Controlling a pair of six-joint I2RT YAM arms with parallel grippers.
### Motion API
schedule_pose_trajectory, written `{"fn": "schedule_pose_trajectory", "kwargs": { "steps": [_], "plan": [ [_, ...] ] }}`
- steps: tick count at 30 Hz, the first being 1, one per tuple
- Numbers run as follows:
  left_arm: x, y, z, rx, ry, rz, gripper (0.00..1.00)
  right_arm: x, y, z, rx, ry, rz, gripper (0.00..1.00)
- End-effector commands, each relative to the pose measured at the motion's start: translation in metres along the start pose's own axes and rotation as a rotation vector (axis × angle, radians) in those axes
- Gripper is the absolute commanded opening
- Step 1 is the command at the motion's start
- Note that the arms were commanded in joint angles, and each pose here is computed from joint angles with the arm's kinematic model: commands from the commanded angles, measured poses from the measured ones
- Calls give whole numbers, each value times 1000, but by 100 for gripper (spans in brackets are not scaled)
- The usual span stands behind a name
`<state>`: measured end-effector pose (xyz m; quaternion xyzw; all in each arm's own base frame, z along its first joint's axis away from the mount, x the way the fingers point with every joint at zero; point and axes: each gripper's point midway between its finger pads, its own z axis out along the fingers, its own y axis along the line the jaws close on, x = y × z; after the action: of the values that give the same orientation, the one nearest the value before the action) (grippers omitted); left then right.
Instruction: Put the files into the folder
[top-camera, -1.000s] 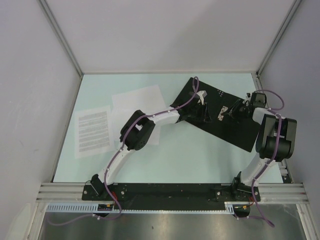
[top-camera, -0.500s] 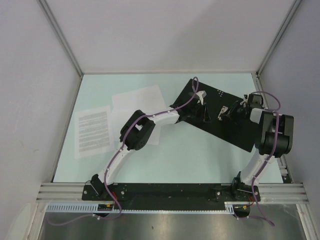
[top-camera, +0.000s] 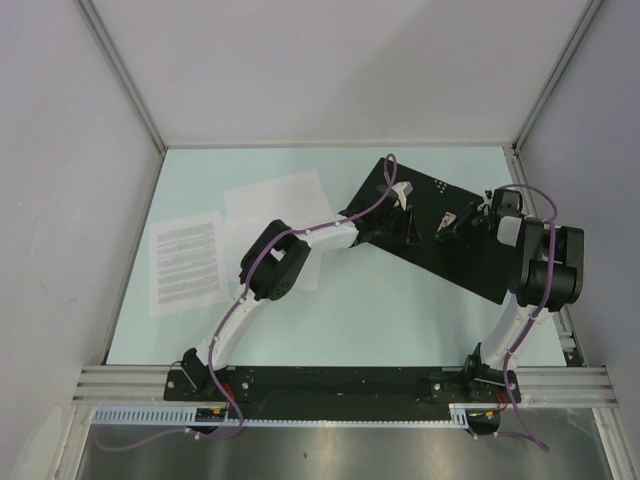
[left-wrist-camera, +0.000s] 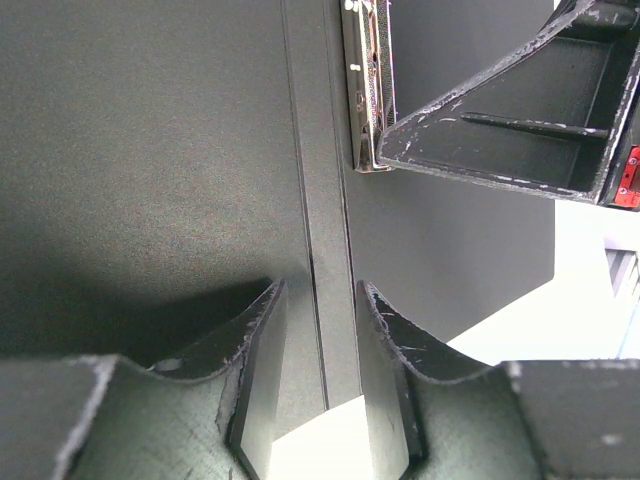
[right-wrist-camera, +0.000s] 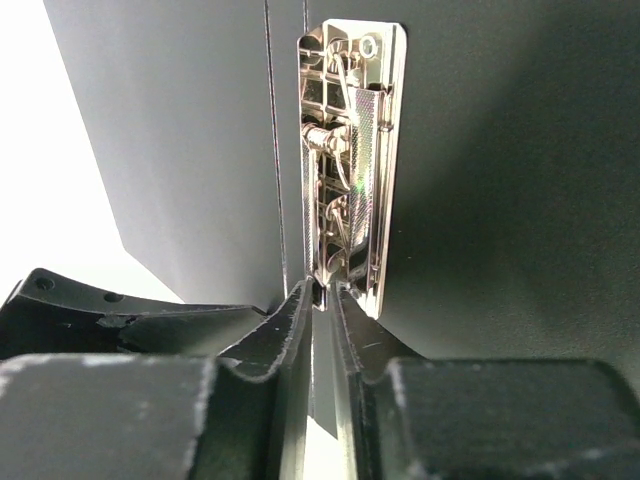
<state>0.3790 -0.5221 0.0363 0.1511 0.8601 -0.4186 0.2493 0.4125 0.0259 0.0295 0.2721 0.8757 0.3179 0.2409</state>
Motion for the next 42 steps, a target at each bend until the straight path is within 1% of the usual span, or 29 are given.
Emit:
{"fn": "schedule_pose_trajectory", "kwargs": {
  "steps": [1, 4, 7, 8, 10, 12, 16, 23, 26, 28, 29, 31, 32, 33, 36, 39, 42],
  "plan": [
    [-4, -6, -9, 11, -1, 4, 39, 1, -7, 5, 25, -10, 3, 15],
    [-6, -13, -12, 35, 8, 19, 39, 5, -12, 7, 45, -3, 7, 12],
    [-12, -29, -16, 90, 6, 29, 41, 10, -20, 8, 77, 4, 24, 7],
    [-12, -32, -18, 99, 10, 20, 42, 11, -24, 8, 94, 7, 31, 3],
    [-23, -47, -20, 150, -24, 30, 42, 14, -33, 6, 143, 8, 50, 1],
    [-24, -48, -19, 153, -30, 8, 41, 15, -39, 4, 187, 2, 56, 0],
    [-15, -34, -13, 107, -9, -32, 40, 22, -54, -2, 287, 6, 60, 0],
    [-3, -13, -9, 29, 12, -38, 40, 28, -76, -11, 437, 6, 41, 0],
    [-2, -8, -10, 11, 21, -33, 40, 28, -86, -15, 516, 14, 2, 0],
    [0, -5, -10, 2, 28, -28, 40, 34, -88, -15, 554, 47, -33, 0],
    [1, -4, -11, -1, 31, -28, 40, 31, -89, -14, 577, 38, -55, 0],
    [0, -5, -12, -2, 30, -13, 40, 40, -93, -14, 635, 77, -100, 0],
    [2, -3, -11, -4, 36, -9, 40, 36, -97, -16, 682, 62, -125, 0],
    [2, -2, -12, -16, 38, -3, 40, 40, -98, -17, 703, 74, -141, 0],
    [2, 3, -14, -44, 43, 25, 40, 41, -103, -20, 728, 81, -151, 0],
    [4, 12, -15, -61, 50, 15, 40, 38, -108, -24, 751, 79, -162, 0],
    [6, 19, -16, -70, 49, -4, 40, 37, -106, -22, 712, 86, -153, 0]
  ]
}}
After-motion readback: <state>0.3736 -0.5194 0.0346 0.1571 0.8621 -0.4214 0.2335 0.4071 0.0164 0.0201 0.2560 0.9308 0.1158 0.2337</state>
